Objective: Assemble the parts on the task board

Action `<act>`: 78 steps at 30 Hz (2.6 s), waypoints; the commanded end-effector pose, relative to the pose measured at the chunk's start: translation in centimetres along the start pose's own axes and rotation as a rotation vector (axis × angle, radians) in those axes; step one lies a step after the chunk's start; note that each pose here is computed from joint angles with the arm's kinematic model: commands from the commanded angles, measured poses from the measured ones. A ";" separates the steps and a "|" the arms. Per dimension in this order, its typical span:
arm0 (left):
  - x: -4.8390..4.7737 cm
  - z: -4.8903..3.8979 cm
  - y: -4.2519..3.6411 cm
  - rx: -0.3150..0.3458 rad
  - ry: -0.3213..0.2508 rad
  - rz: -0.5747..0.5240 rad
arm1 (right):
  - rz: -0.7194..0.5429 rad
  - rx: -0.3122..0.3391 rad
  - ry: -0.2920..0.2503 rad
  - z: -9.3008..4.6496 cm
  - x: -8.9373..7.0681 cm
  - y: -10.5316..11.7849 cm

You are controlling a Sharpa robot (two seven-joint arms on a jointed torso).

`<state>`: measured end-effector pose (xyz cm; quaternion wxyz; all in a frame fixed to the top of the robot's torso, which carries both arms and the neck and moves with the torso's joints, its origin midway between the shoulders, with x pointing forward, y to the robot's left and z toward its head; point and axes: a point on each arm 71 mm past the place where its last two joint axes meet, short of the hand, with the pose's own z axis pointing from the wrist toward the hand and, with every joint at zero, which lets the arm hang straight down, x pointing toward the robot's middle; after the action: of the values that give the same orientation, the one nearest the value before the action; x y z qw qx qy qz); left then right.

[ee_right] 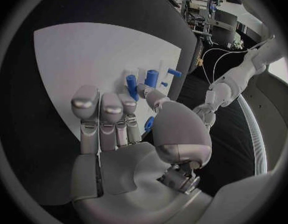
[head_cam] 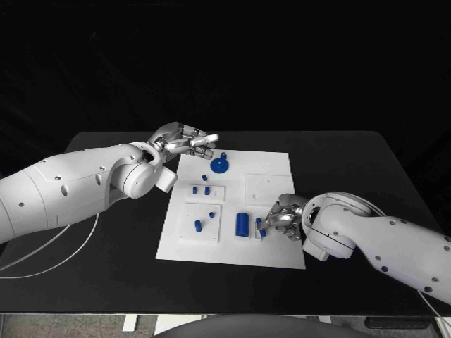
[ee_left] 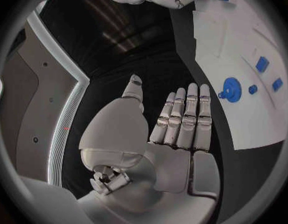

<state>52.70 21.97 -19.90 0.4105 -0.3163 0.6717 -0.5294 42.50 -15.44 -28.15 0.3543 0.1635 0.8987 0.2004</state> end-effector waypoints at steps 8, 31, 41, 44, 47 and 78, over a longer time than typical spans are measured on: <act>0.25 0.04 -0.06 0.005 0.015 -0.006 | -0.043 0.018 0.065 0.1 1.4 -0.4; 0.24 0.07 -0.05 0.005 0.015 -0.006 | -0.049 0.009 0.069 0.0 1.4 -0.3; 0.18 0.05 -0.03 0.005 0.014 -0.006 | -0.047 0.002 0.066 -0.1 1.4 -0.3; 0.16 0.05 -0.02 0.005 0.014 -0.006 | -0.042 0.000 0.060 -0.1 1.3 -0.3; 0.15 0.05 -0.02 0.004 0.014 -0.006 | -0.037 -0.004 0.054 0.0 1.3 -0.2; 0.07 0.02 0.02 0.002 0.013 -0.005 | -0.061 -0.013 0.065 -1.1 1.2 -0.5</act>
<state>52.76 22.11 -19.95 0.4103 -0.3174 0.6728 -0.5275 41.06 -15.69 -28.17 0.3404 0.1372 0.9076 0.2037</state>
